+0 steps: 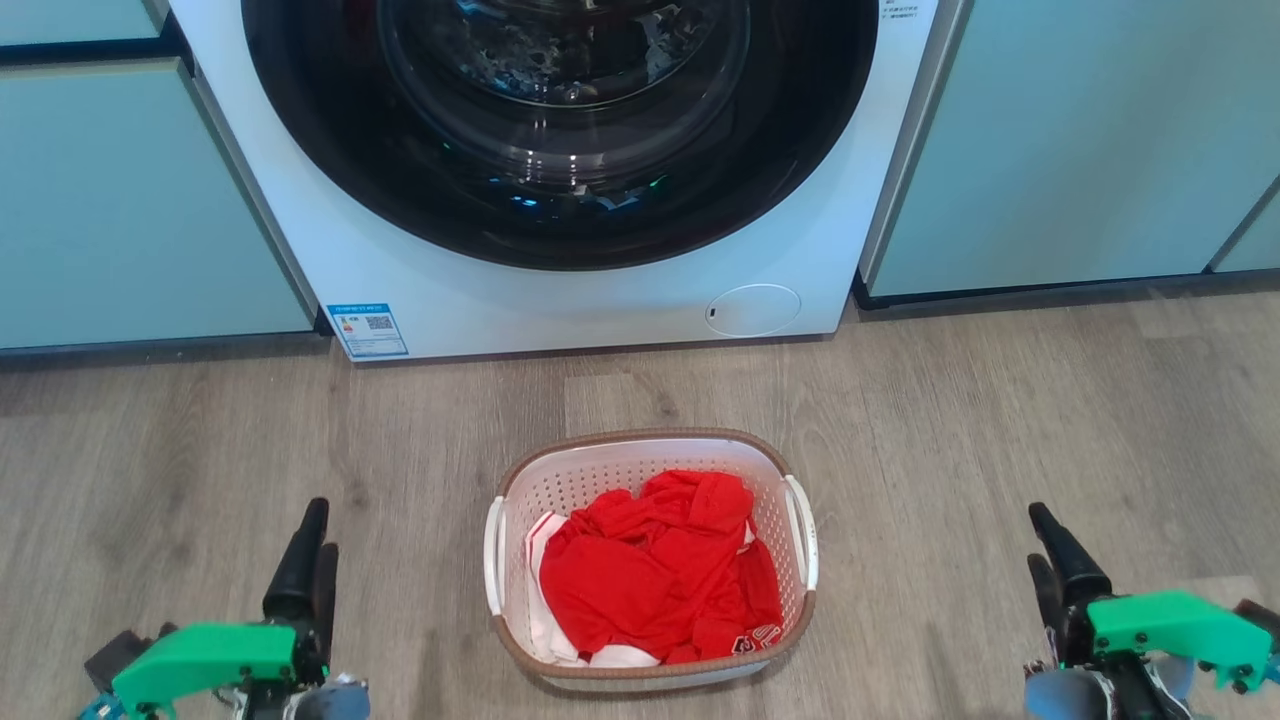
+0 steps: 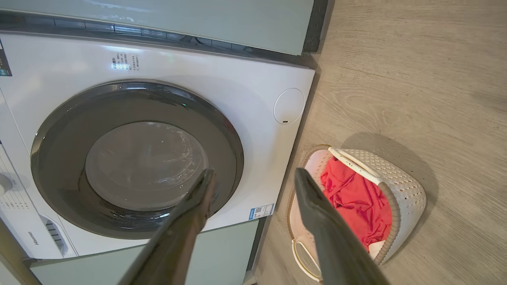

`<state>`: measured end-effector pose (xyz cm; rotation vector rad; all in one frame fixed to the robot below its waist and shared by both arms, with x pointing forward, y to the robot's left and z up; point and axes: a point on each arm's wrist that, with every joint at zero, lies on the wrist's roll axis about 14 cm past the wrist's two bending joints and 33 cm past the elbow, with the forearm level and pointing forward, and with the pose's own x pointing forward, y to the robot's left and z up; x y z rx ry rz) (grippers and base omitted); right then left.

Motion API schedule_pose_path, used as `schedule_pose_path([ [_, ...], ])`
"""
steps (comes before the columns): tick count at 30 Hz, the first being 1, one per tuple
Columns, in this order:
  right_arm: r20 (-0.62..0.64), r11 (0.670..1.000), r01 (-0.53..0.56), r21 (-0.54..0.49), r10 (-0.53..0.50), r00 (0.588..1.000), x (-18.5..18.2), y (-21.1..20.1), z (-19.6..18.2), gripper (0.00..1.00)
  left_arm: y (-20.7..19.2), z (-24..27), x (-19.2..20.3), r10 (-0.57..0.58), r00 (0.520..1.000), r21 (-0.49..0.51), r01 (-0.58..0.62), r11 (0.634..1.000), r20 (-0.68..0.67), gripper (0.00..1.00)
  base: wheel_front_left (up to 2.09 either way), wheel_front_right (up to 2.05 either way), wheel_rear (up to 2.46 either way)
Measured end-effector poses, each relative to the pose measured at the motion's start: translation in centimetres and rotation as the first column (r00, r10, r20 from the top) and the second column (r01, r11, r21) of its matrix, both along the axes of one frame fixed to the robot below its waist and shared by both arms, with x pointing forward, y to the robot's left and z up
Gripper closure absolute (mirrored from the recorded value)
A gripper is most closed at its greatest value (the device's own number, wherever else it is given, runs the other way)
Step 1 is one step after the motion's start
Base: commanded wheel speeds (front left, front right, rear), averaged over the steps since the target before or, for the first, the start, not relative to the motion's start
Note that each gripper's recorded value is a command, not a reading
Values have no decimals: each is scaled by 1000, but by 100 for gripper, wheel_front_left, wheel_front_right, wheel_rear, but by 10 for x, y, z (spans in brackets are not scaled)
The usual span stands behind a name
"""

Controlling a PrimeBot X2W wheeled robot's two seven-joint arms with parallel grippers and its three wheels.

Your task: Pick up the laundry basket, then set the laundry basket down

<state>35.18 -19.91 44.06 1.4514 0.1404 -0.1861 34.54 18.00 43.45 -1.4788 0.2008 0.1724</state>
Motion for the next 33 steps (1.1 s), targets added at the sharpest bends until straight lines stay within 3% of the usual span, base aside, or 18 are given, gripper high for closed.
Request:
schedule_pose_path([
  [13, 43, 983, -29, -183, 38, 998, 6, 3, 17, 0, -9, 12, 6, -63, 998, 213, 60, 975, 8, 0, 0, 0, 0],
  [23, 72, 939, -63, -337, 93, 993, 10, 12, 30, 0, -21, 23, 10, -130, 992, 423, 114, 899, 9, 0, 0, 0, 0],
  [33, 93, 881, -79, -466, 138, 986, 12, 21, 41, 0, -23, 28, 10, -152, 988, 560, 127, 819, -2, 0, 0, 0, 0],
])
